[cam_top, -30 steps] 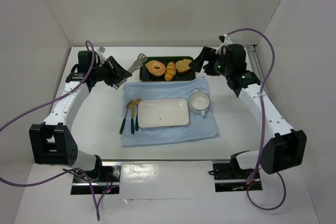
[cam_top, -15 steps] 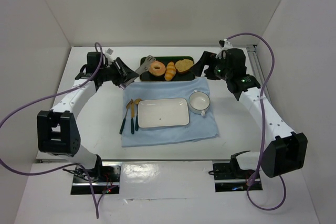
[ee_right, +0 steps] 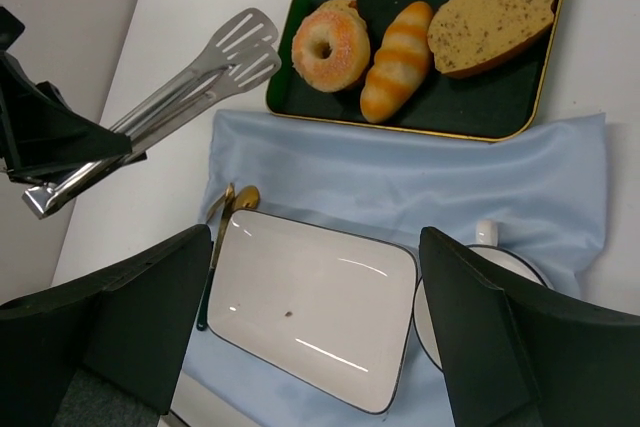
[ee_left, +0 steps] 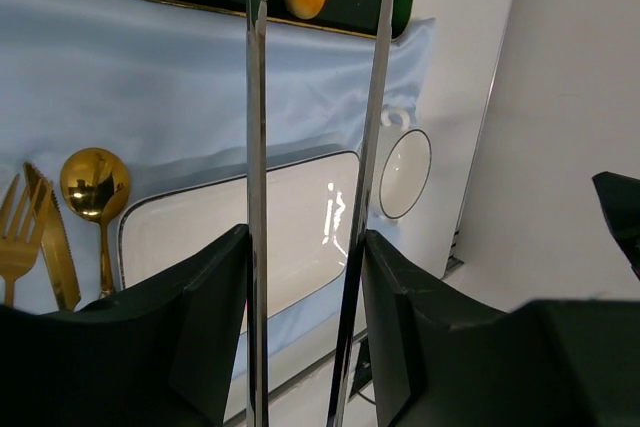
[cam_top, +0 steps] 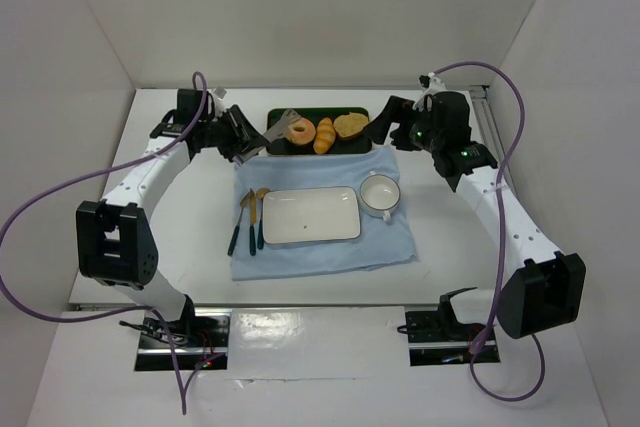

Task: Place the bread

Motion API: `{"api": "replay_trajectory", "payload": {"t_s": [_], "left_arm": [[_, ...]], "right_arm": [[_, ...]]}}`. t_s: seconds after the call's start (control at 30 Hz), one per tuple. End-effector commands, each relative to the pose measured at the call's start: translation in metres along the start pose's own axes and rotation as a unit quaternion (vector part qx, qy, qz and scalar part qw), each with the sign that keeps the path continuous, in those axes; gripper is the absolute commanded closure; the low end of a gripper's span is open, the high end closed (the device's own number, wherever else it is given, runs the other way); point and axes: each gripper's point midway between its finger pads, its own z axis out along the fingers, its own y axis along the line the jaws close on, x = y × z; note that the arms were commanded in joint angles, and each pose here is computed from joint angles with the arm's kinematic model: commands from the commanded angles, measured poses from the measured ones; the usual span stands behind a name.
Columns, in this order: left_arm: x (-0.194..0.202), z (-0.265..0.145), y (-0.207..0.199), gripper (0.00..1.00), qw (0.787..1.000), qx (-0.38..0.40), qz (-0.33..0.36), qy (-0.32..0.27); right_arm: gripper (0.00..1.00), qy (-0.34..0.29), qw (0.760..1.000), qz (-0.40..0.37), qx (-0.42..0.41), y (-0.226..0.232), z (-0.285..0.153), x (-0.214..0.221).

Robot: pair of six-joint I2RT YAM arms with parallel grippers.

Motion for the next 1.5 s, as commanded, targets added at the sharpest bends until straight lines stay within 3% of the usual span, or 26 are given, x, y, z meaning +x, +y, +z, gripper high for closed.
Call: {"api": "replay_trajectory", "payload": {"t_s": [0.0,0.6,1.47], "left_arm": [[-0.003,-0.011,-0.003,0.41,1.0,-0.006,0.018,-0.004],[0.013,0.002,0.037,0.41,0.999,-0.022,-0.018,0.025],[-0.017,0.022,0.02,0.41,0.999,0.01,-0.029,0.01]], "right_arm": [[0.09,-0.033,0.999,-0.009,-0.018,0.007,-0.002,-0.016],[0.09,-0.033,0.999,-0.003,-0.018,0.003,0.003,-0.016],[0.09,-0.029,1.0,0.009,-0.003,-0.015,-0.001,-0.013]]}}
